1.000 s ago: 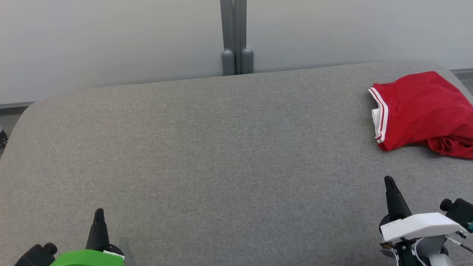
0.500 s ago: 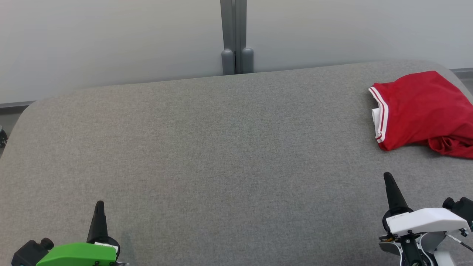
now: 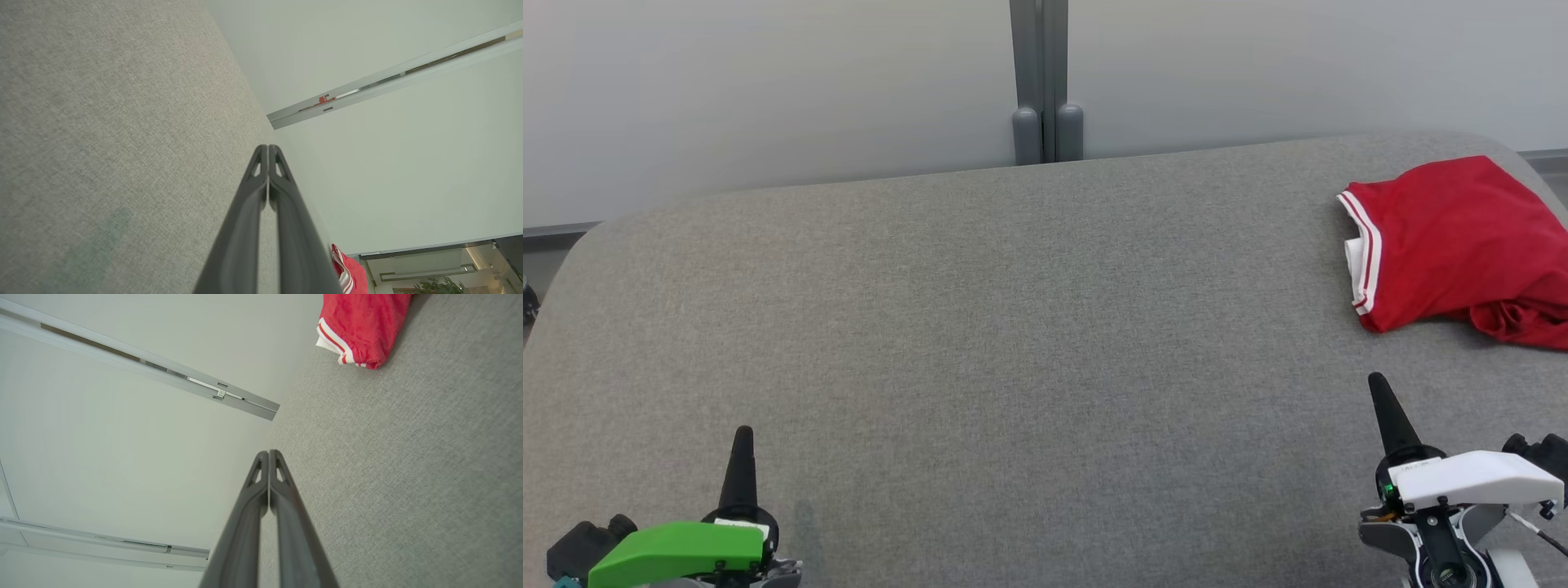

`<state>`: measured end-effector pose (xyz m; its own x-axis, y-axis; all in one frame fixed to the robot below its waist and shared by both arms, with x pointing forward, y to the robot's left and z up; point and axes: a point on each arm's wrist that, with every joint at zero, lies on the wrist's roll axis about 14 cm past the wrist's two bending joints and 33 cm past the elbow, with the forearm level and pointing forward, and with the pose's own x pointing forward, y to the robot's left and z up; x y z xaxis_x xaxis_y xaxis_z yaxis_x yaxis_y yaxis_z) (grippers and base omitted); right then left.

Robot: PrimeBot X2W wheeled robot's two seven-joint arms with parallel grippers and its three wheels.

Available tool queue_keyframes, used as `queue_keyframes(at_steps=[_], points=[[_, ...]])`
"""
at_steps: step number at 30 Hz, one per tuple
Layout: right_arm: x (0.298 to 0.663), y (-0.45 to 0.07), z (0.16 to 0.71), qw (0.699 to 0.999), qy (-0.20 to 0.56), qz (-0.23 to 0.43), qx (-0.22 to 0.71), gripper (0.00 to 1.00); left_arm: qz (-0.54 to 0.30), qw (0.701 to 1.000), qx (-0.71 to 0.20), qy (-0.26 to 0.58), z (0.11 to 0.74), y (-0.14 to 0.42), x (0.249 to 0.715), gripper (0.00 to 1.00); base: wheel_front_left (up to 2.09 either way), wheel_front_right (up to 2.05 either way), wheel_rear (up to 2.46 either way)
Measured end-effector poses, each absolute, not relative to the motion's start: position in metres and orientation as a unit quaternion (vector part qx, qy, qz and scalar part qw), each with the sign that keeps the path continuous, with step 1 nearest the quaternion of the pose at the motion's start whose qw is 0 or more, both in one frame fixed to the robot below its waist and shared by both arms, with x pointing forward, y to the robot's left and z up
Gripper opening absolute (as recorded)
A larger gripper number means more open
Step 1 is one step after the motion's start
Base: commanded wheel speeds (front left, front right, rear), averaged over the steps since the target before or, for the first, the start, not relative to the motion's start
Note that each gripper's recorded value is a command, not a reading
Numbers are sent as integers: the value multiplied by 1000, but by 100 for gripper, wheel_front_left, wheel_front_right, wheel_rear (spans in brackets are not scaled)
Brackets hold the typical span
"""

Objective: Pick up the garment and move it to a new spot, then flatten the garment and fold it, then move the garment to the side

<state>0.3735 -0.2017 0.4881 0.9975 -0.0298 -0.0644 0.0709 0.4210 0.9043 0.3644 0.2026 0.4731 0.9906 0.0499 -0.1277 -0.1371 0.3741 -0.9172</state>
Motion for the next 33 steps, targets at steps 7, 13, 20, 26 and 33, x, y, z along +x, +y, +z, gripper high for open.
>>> queue_keyframes(at_steps=[7, 13, 20, 26, 33], points=[[376, -202, 490, 823, 17, -28, 567, 0, 49, 810, -584, 35, 477, 202, 368, 0, 0, 0, 0], [378, -201, 493, 807, 15, -24, 590, 0, 44, 795, -604, 32, 480, 201, 370, 0, 0, 0, 0], [379, -201, 494, 787, 14, -22, 616, 0, 36, 777, -628, 26, 485, 200, 375, 0, 0, 0, 0], [381, -201, 496, 771, 11, -18, 637, 0, 29, 762, -647, 22, 489, 199, 377, 0, 0, 0, 0], [384, -200, 499, 752, 9, -13, 659, 0, 23, 745, -666, 18, 492, 199, 380, 0, 0, 0, 0]])
